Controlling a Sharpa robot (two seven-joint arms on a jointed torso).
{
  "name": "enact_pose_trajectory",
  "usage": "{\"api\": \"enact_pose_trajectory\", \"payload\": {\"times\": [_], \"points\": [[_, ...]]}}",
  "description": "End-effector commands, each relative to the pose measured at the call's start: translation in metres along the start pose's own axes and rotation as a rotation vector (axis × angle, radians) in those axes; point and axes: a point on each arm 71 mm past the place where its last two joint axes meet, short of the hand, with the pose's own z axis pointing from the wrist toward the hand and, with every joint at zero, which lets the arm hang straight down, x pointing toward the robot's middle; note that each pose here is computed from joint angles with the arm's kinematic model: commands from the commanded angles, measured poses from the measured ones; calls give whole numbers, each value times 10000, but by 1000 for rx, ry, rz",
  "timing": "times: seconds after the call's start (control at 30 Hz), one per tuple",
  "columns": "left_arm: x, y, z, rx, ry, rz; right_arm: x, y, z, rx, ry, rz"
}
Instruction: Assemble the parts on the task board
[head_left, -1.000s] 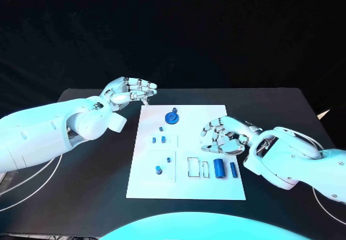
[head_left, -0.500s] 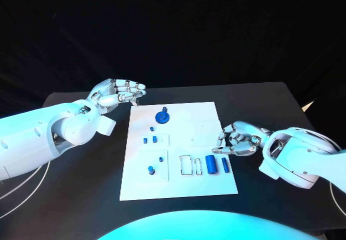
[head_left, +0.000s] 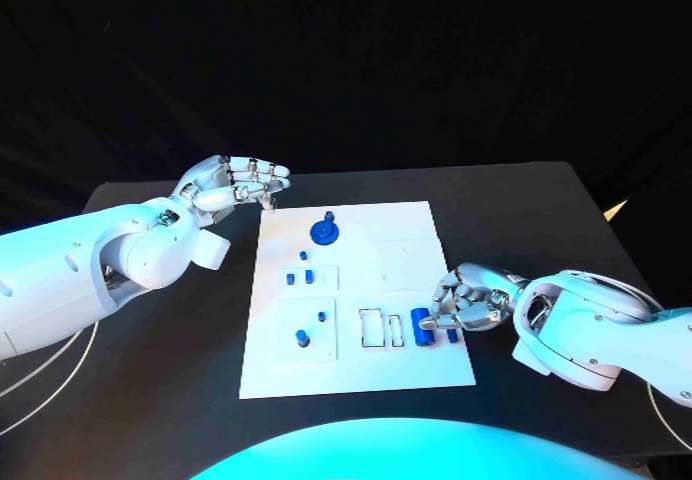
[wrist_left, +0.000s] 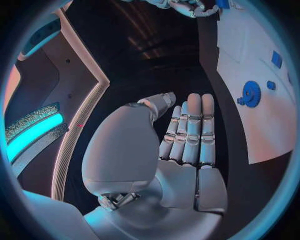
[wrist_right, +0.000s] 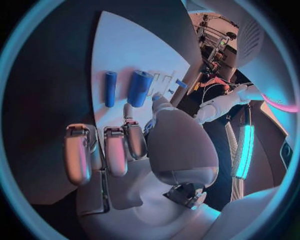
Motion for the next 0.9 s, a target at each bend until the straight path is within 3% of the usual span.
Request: {"api": "enact_pose_trajectory", "payload": {"times": [0.03, 0.5, 0.9], "points": [[21, -12, 3, 11, 17, -10, 33, -8, 15, 20, 14, -46], [16, -7, 2, 5, 21, -12, 176, 18, 101, 51, 79, -90], [12, -5, 0, 2, 21, -13, 229, 5, 191, 84, 72, -98]]}}
